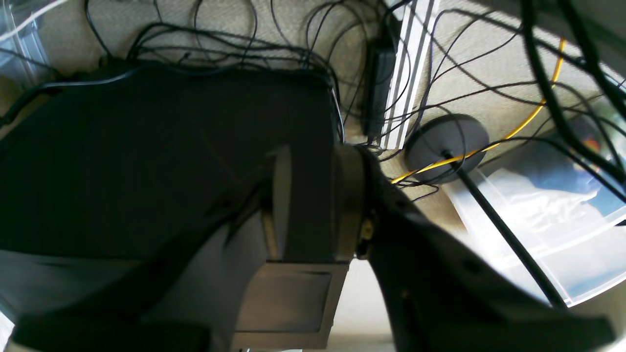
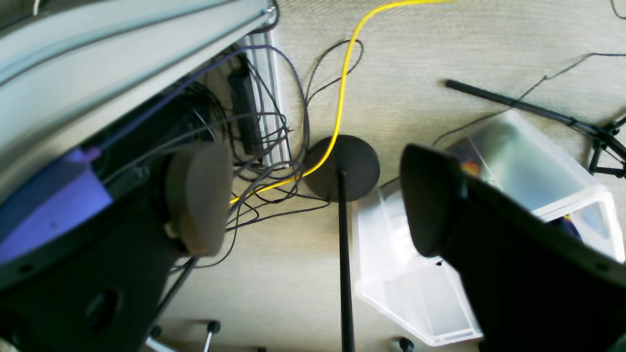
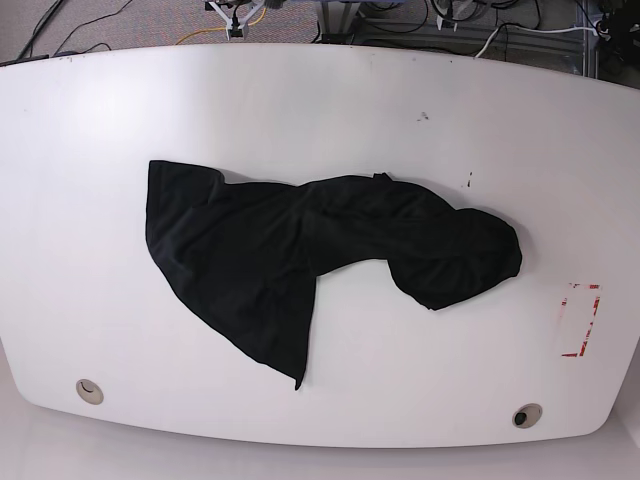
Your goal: Layout the t-shirt on the table in an organized manner, then fold the t-shirt properly
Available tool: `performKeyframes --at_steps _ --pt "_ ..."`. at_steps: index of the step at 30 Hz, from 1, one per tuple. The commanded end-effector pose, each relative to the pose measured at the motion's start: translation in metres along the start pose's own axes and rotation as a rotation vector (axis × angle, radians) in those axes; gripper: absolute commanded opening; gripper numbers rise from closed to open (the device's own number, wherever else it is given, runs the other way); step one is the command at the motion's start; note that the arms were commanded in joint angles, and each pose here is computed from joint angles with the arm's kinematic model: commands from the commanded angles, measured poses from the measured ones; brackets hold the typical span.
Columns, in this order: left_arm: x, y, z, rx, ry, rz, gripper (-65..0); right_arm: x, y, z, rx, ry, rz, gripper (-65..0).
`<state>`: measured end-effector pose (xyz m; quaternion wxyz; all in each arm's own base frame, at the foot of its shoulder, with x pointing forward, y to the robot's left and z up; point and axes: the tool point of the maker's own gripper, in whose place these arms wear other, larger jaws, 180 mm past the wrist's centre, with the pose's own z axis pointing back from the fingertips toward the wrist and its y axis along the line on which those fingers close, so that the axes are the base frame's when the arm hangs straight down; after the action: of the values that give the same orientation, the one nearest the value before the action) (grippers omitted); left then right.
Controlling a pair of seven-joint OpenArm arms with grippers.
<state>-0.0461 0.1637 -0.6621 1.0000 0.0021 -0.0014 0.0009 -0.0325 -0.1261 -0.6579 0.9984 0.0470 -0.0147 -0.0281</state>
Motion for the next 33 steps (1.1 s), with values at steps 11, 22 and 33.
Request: performKeyframes --at_steps 11,22,33 --pt "0.0 0.005 0.002 0.007 -0.032 -0.01 -52.1 -0.011 0.004 0.001 0.01 0.012 -0.002 -13.8" --pt "-0.007 0.007 0.01 0.013 -0.094 -0.029 -52.1 -0.014 -0.003 0.012 -0.008 -0.06 0.012 -13.8" --pt "-0.015 0.008 0.02 0.017 -0.139 -0.041 -52.1 -0.016 -0.01 0.034 -0.025 -0.142 0.032 -14.0"
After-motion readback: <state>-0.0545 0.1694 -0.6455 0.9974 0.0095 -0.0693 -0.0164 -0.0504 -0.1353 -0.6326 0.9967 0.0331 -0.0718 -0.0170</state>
